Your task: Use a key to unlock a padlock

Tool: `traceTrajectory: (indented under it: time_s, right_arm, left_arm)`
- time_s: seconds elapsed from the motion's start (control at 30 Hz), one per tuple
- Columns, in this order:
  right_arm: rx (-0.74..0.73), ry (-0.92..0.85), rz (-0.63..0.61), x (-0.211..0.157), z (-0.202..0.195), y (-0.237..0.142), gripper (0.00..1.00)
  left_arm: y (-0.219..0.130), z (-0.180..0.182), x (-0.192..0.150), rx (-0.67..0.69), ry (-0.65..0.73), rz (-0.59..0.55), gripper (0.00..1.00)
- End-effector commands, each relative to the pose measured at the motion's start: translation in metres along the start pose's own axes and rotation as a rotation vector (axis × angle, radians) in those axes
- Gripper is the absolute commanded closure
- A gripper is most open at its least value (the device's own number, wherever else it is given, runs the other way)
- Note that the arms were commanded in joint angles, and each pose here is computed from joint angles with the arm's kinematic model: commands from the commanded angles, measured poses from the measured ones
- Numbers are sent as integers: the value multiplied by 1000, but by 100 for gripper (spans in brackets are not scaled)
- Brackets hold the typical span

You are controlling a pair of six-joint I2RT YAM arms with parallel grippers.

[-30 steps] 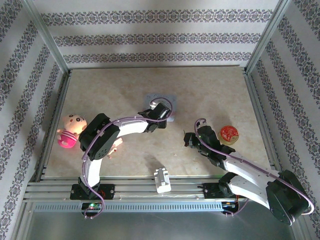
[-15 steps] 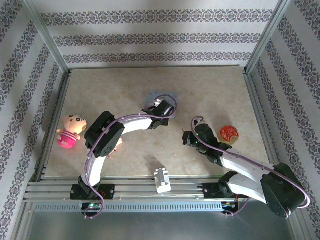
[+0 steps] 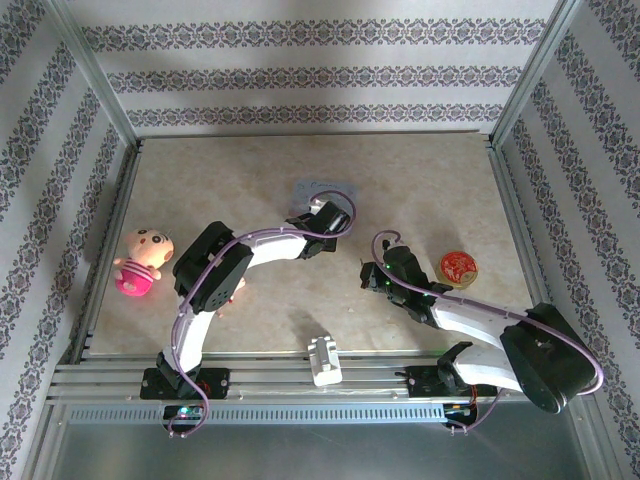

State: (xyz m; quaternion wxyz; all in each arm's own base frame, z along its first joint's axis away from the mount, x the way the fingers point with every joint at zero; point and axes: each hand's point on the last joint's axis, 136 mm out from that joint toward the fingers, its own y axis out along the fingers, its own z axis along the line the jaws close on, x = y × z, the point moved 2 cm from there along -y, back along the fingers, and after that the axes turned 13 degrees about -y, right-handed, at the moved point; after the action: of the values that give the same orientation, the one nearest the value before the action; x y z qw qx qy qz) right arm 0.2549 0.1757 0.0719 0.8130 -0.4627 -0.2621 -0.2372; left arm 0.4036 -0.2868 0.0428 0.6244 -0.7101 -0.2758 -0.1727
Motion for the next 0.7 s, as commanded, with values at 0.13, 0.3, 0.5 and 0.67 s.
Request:
traceTrajectory:
  time_s: [0.13,0.3,0.5,0.67]
  right_arm:
    - [28,9,-35,10,7,1,100]
    - [34,20,-34,7,6,4,100]
    - [72,21,-47,-3,3,12,100]
    - [130,-30,-67,-6,7,20,100]
  left_arm:
    - [5,2,4,38,19,-10,65]
    - [3,-2,5,11,-25,1,83]
    - [-9,-11,-1,-56,-250,70,93]
    - [-22,-19,-3,-107,-428,109,93]
